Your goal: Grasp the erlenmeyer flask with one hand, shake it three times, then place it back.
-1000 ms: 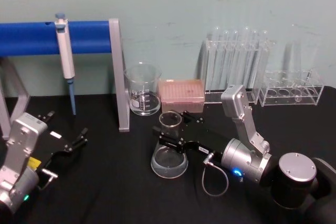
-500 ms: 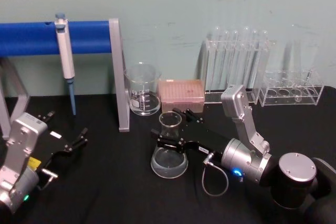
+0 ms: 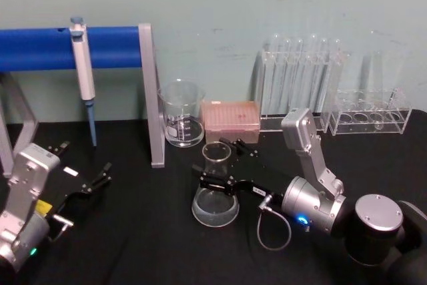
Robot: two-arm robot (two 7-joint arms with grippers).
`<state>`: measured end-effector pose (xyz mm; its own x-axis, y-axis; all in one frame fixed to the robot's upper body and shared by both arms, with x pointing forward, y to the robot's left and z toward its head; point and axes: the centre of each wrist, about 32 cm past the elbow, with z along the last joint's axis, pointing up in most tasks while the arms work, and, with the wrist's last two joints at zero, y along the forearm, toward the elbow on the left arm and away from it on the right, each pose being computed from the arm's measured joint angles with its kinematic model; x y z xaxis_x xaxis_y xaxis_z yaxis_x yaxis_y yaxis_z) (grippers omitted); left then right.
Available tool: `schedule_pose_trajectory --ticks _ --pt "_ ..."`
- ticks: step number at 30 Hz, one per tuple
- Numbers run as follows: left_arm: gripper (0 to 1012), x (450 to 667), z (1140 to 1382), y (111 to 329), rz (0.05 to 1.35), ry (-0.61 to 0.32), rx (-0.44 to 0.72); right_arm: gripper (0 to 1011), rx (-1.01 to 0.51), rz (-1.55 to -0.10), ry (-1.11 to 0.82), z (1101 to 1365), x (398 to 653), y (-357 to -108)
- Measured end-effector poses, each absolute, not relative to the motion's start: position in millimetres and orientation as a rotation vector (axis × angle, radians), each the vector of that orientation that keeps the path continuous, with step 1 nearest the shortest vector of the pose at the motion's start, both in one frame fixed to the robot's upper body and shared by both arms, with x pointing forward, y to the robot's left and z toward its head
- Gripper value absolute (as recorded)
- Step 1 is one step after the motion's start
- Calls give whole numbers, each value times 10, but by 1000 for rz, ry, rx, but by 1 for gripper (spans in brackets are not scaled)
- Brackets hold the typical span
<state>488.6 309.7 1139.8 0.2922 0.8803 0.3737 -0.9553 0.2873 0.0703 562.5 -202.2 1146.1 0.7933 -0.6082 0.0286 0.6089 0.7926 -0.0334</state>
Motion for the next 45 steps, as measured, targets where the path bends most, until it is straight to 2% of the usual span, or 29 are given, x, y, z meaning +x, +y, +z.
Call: schedule_pose_trajectory --ticks 11,28,35,45 --pt "1001 4886 11398 3097 1248 -285 304 1000 -39 -640 -17 11507 5560 -2154" --pt "1001 4886 11398 3097 1248 -285 304 1000 -68 -701 -5 11615 5290 -2564" --pt "1001 4886 11398 3097 1248 -285 304 1000 -64 -816 -18 11645 5242 -2705" --pt "1001 4886 11398 3097 1248 -285 304 1000 -45 -1044 -65 11591 5242 -2716"
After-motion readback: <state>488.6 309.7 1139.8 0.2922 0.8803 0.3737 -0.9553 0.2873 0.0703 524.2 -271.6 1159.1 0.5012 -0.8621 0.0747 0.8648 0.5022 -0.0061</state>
